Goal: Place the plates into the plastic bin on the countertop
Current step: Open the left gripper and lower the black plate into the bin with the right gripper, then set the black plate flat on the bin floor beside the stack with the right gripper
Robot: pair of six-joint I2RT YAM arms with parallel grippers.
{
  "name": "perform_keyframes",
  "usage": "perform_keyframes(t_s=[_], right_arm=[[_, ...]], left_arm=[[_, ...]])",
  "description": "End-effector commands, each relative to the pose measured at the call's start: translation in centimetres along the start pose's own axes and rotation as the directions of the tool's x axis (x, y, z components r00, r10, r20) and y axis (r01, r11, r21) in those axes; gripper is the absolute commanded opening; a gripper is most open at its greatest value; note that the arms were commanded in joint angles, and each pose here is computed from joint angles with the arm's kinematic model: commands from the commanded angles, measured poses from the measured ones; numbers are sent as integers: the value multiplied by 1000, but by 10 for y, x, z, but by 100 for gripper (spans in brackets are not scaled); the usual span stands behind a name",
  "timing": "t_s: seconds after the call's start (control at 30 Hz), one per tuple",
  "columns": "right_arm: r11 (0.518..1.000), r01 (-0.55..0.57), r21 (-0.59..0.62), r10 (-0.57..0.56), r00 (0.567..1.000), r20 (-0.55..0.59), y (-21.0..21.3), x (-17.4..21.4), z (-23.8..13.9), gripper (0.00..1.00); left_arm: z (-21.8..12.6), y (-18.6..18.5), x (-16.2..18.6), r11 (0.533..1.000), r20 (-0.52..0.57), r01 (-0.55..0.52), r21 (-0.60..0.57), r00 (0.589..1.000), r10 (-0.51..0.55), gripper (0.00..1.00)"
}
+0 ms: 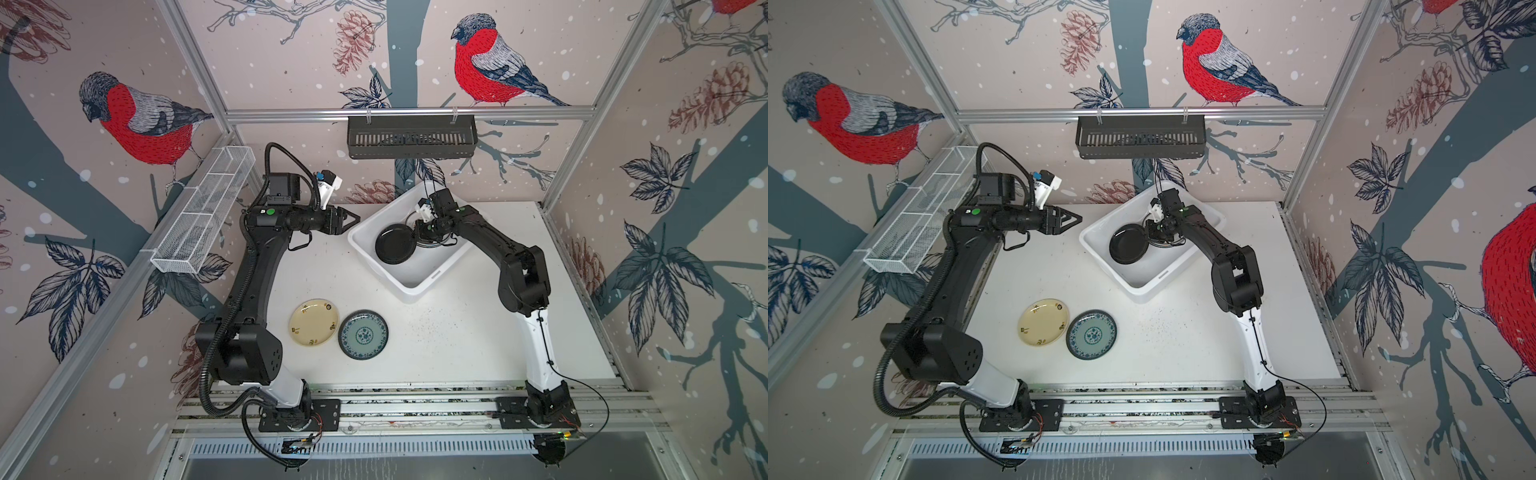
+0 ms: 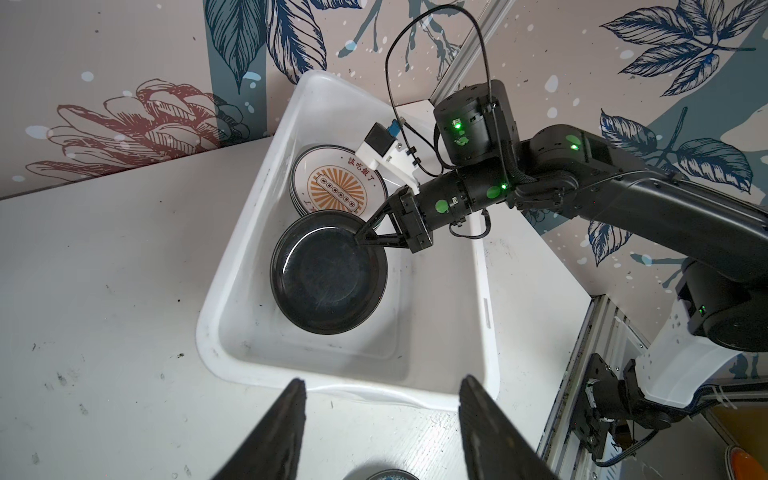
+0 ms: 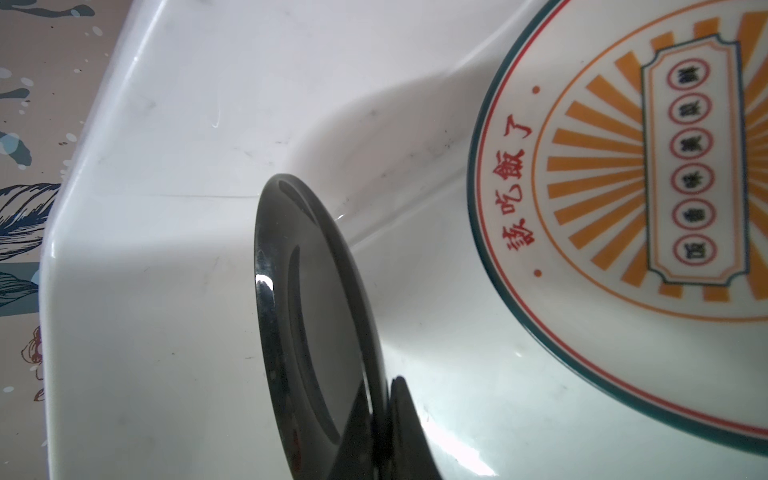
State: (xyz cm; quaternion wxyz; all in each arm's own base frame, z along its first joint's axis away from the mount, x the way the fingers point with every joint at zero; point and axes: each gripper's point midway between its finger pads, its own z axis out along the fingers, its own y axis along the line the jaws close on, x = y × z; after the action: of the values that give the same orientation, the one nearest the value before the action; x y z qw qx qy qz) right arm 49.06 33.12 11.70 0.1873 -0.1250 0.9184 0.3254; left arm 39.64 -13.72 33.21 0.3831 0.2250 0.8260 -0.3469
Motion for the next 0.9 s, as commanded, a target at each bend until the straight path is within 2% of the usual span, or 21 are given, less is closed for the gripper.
perform_keyframes(t_s=[0.0,0.87], right_arm=[[999,-9,-31,9,1000,-22,5,3,3,5],[998,-48,-40,44,994,-100,-13,17,34,10]], left_arm=[[-4,-9,-8,999,29,-30,31,999,29,59],[2,-12,-10,998,28,-20,63,999,18,59]])
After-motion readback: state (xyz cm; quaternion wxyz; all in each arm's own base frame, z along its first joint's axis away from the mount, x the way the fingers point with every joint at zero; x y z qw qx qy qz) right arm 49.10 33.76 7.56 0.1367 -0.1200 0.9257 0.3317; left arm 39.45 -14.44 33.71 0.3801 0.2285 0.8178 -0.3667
